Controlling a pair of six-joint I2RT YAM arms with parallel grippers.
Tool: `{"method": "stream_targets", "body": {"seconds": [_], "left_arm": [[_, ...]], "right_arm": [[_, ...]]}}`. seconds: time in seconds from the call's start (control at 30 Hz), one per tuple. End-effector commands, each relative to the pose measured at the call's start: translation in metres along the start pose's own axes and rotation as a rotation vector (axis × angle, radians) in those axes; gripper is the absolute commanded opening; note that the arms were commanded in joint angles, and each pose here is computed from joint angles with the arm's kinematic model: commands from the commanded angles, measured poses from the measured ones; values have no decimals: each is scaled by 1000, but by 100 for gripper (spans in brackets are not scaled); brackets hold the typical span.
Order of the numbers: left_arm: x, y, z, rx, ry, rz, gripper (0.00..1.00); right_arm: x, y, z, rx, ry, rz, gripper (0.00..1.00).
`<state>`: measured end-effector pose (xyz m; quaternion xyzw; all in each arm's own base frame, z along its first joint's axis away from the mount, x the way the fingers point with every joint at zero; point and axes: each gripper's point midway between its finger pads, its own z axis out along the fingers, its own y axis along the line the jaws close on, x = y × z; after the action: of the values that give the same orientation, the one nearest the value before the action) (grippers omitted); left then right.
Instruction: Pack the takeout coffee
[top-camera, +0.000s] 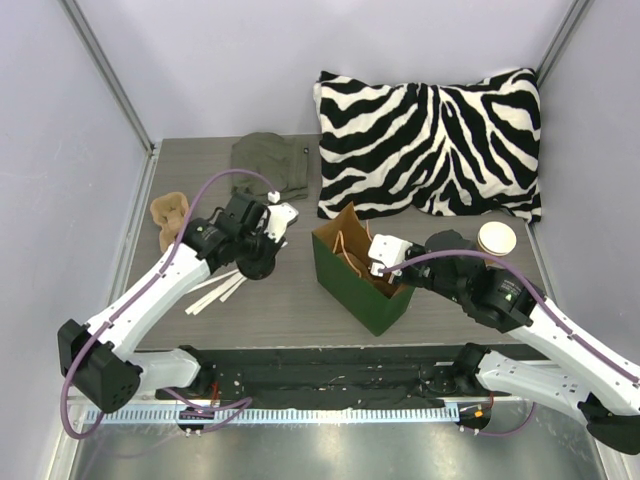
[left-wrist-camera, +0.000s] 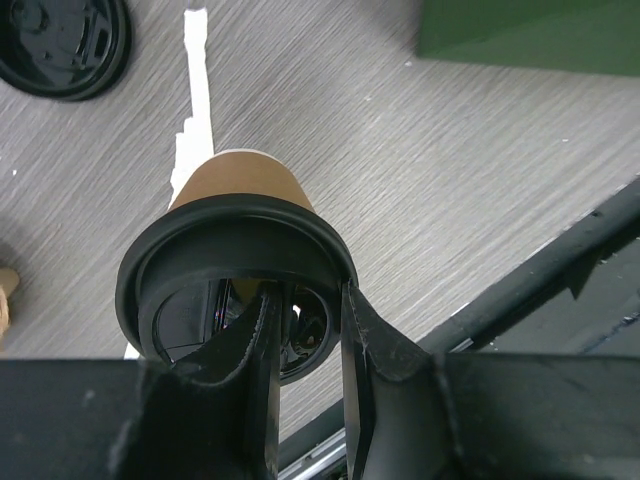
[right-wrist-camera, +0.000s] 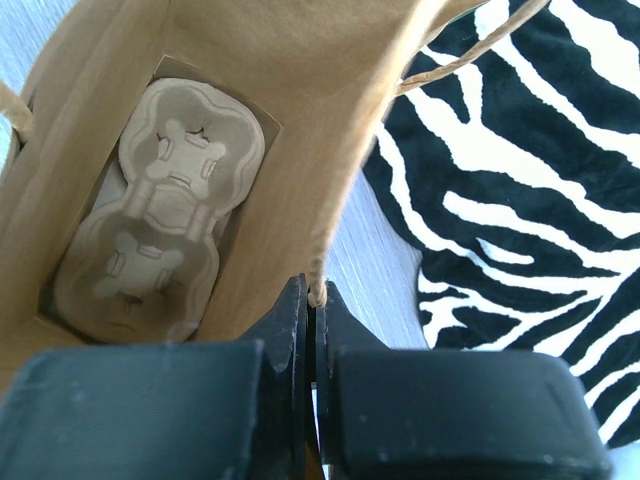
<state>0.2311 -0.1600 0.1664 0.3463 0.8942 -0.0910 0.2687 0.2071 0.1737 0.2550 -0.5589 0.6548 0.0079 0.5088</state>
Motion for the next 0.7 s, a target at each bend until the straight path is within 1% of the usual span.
{"method": "stream_targets", "body": {"seconds": [0.0,0.07,0.13,0.27,0.4,0.5,0.53,0.6,0.63,0.67], "left_arm": [[-3,-12,-4,75,11,37,25],[9,-19,5,98,52,61,29],[15,-25,17,113,86,78,29],[18,-29,35,115,116,94,31],[19,-27,48,107,143,108,37],[19,-25,51,99,152,115,48],[15,-24,49,96,143,119,56],[12,-24,45,94,138,121,62],[8,-23,42,91,126,124,67],[7,-22,38,87,124,128,69]], "right_arm": [[-16,-5,-3,1,-57,34,1],[-16,-5,-3,0,-55,35,1],[-16,-4,-2,-3,-54,35,1],[-15,-5,-2,-2,-46,31,1],[-15,-6,-3,-1,-43,28,1],[-14,-5,-2,-2,-36,27,1],[-15,-5,-3,-1,-40,29,1],[-14,-5,-2,-3,-37,27,1],[-14,-5,-3,-4,-38,27,1],[-15,-5,-3,-2,-41,26,1]]}}
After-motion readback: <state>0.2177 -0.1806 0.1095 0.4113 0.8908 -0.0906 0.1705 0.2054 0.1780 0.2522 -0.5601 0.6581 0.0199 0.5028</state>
